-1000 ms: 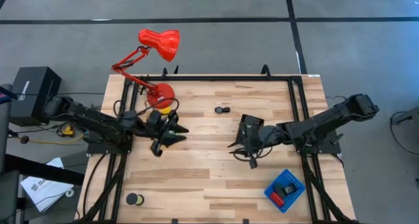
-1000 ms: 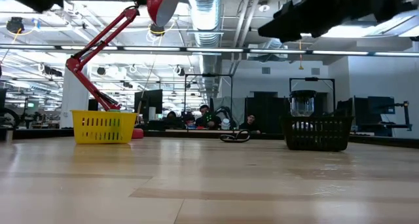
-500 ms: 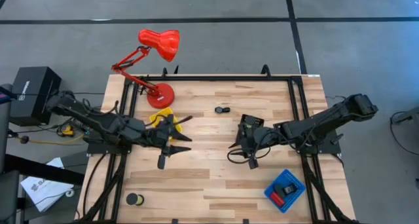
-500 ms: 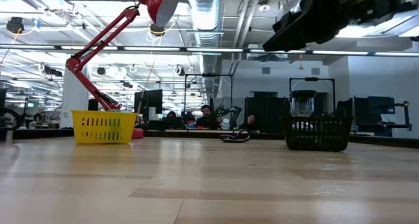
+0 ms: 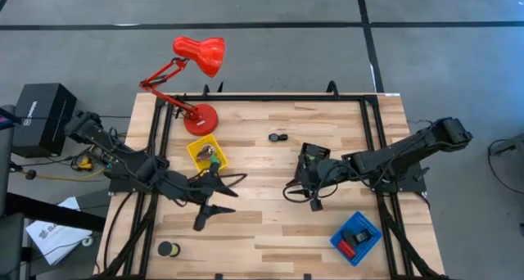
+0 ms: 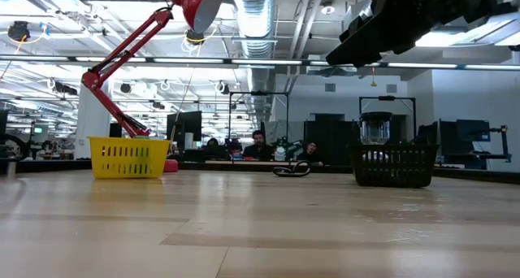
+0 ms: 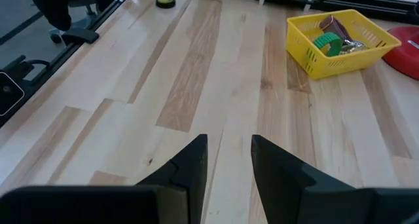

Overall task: Pick & Place Office items
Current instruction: Move the green hourglass to the center of the table

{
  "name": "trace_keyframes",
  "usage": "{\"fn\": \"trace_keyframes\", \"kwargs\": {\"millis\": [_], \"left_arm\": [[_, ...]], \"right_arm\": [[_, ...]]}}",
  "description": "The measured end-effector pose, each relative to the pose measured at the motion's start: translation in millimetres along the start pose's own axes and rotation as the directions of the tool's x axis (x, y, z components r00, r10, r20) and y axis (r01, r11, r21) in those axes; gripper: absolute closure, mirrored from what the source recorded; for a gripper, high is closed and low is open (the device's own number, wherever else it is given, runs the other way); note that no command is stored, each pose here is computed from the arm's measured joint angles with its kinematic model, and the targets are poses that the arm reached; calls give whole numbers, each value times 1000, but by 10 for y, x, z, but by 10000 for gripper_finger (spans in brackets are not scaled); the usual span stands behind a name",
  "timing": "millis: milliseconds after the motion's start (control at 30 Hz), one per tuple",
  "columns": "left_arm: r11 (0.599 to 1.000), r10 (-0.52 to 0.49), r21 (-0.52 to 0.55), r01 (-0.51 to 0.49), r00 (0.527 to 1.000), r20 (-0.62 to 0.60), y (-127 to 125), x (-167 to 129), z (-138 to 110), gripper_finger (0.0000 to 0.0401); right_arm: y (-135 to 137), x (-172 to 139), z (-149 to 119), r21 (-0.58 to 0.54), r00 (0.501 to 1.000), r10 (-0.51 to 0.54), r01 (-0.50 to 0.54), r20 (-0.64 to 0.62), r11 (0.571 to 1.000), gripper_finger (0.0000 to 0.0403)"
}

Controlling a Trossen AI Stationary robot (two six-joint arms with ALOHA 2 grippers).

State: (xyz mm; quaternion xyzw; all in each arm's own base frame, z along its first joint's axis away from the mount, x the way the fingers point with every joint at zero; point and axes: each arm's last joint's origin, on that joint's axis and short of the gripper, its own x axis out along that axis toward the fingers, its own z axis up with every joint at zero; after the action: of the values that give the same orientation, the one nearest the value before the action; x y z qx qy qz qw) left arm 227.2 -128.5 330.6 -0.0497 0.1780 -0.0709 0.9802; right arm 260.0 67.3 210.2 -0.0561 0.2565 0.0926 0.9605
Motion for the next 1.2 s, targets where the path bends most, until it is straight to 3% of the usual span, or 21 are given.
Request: {"fn": "trace_keyframes", "kwargs": {"millis": [200, 333, 467, 600, 667, 733, 933, 1033, 1200], "left_arm": [[999, 34, -6, -35, 991, -126, -69, -56, 299, 214], [991, 64, -96, -97, 950, -304, -85, -23, 245, 212], [962, 50, -199, -186, 839, -541, -154, 33, -63, 214], [897, -9, -291, -332, 644, -765, -260, 25, -350, 217], [857, -28, -292, -426, 525, -850, -303, -11, -465, 217], [820, -33, -277, -501, 441, -897, -366, -35, -555, 213], [733, -18, -259, -629, 364, -931, -590, -21, -745, 181], [716, -39, -245, -654, 313, -949, -676, -12, -825, 156], [667, -39, -235, -707, 282, -959, -791, -30, -914, 126]], "right_arm": [[-20, 1, 7, 4, 1000, -7, 7, 7, 1000, 294], [-31, 2, 7, 6, 1000, -11, 10, 8, 1000, 294], [-30, 2, 3, 6, 1000, -10, 10, 3, 1000, 294], [-18, 1, -25, 2, 1000, -6, 6, -25, 1000, 294], [-17, 0, -41, 0, 999, -5, 5, -42, 1000, 294], [-17, -1, -58, -1, 998, -5, 5, -60, 1000, 294], [-17, -1, -62, -1, 998, -5, 5, -64, 1000, 294], [-17, -1, -62, -2, 998, -5, 5, -64, 1000, 294], [-37, 0, -63, -6, 998, -11, 11, -64, 1000, 294]]}}
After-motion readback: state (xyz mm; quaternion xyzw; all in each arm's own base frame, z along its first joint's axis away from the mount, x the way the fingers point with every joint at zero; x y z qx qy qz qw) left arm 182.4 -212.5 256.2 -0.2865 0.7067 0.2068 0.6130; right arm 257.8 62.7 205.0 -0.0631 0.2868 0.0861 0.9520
